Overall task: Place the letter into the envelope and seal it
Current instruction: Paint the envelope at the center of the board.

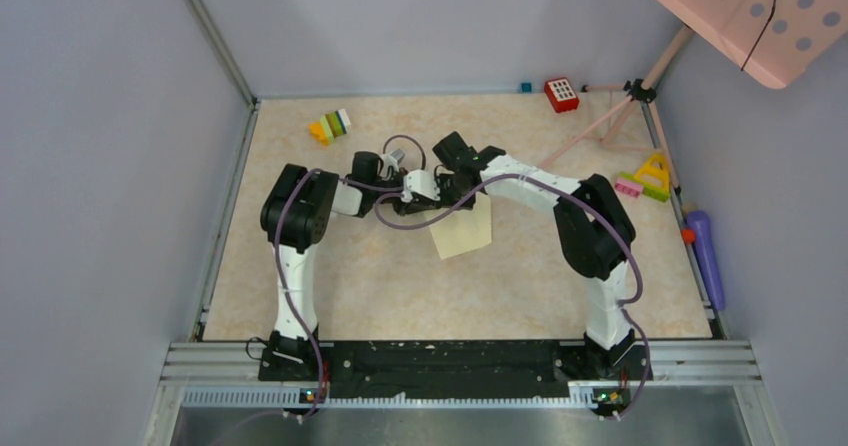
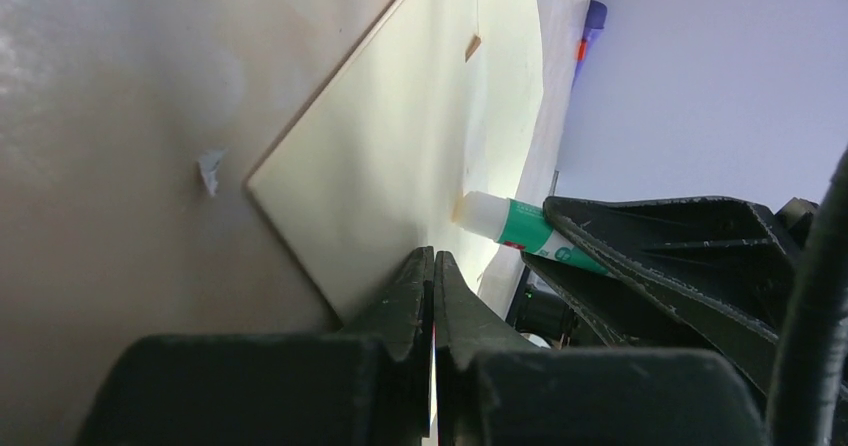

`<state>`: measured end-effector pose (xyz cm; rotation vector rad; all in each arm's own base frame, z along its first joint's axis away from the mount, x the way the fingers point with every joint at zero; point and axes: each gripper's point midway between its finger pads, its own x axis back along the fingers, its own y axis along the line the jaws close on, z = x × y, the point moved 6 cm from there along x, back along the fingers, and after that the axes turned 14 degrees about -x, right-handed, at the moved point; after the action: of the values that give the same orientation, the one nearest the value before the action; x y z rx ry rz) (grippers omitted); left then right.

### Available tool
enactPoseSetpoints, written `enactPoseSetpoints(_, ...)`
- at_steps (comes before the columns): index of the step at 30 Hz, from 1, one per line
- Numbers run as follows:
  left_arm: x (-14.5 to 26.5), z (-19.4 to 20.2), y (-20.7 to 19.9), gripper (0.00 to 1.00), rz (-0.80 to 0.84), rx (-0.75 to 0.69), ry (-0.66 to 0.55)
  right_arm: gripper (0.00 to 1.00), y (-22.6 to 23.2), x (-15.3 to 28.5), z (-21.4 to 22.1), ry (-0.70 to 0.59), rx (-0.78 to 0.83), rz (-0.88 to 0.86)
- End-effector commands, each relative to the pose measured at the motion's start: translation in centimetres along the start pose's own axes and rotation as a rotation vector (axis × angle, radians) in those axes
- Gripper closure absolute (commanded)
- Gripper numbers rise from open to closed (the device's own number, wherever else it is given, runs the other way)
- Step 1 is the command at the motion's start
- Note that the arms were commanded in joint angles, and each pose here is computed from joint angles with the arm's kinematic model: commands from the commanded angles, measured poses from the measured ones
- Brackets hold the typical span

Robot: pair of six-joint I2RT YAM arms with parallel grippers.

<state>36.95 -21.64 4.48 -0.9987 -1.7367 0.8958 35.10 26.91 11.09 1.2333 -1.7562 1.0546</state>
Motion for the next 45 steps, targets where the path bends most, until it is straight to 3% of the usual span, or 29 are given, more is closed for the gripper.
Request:
enactPoseSetpoints(1, 0.2, 0.6, 2.6, 1.00, -0.170, 0.013, -0.018, 1.00, 0.8, 2.6, 0.4, -0.001, 0.012, -0.033)
enactPoseSetpoints(11, 0.1, 0.7, 2.4, 1.00, -0.200, -0.004, -0.008, 1.00, 1.5, 2.8, 0.7, -0.007, 0.013, -0.071)
enactPoseSetpoints(45, -0.8, 1.2, 1.7, 1.00, -0.216, -0.070, 0.043, 1.00, -2.4, -1.3, -1.5, -0.034, -0.086, 0.129)
